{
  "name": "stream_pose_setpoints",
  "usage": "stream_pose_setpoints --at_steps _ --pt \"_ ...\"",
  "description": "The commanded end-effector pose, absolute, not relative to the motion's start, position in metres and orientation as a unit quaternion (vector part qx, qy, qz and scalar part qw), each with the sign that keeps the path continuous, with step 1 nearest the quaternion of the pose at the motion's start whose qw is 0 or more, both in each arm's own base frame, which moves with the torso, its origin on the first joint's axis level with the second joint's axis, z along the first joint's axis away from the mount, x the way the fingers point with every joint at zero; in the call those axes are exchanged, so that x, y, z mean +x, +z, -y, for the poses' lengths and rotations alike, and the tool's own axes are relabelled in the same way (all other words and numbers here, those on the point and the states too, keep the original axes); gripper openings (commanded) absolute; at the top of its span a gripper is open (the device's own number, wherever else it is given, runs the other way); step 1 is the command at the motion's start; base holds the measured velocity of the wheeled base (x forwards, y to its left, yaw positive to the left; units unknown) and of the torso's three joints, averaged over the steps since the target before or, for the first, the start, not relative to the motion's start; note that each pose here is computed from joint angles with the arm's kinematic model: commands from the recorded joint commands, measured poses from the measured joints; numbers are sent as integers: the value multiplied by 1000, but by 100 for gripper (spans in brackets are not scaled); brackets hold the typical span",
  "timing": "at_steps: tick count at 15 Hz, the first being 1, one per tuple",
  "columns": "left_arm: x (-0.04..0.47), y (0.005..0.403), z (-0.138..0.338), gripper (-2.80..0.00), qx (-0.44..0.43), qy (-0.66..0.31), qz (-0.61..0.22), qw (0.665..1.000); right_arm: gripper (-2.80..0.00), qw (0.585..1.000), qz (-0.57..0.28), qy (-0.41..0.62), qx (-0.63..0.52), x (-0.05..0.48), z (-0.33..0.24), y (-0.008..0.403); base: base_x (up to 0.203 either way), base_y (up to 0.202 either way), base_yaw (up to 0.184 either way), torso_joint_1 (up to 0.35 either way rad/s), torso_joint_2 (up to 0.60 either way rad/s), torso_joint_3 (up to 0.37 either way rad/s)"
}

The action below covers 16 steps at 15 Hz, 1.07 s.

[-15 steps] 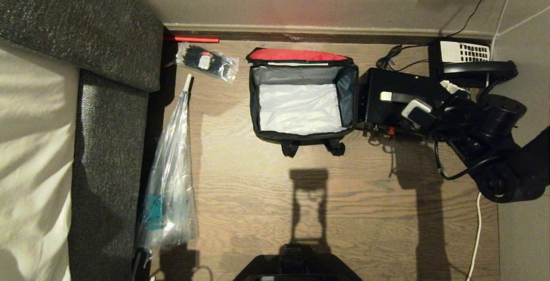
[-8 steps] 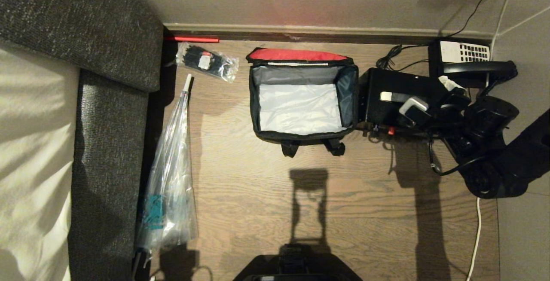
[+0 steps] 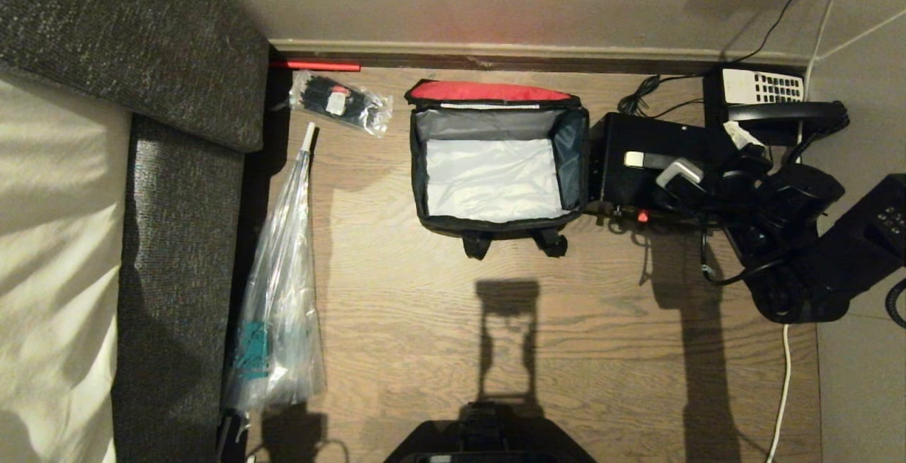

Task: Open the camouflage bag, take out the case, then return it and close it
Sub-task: Grip the handle again

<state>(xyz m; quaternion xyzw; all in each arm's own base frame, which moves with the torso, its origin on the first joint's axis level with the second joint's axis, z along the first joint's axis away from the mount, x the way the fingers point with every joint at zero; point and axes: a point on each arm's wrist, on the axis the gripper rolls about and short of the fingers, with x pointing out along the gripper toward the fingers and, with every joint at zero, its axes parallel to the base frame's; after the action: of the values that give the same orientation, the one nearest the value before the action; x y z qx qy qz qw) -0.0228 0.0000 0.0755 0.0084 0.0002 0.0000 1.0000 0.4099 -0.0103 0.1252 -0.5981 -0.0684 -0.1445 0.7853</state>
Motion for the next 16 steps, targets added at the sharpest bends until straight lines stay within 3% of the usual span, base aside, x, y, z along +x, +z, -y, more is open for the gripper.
stream_pose_setpoints --at_steps 1,16 --pt "-23 75 0 -280 8 0 0 1000 0 784 60 -141 -601 415 11 114 0 0 0 0 0 0" --pt "-23 75 0 -280 8 0 0 1000 0 788 22 -115 -605 426 14 74 0 0 0 0 0 0"
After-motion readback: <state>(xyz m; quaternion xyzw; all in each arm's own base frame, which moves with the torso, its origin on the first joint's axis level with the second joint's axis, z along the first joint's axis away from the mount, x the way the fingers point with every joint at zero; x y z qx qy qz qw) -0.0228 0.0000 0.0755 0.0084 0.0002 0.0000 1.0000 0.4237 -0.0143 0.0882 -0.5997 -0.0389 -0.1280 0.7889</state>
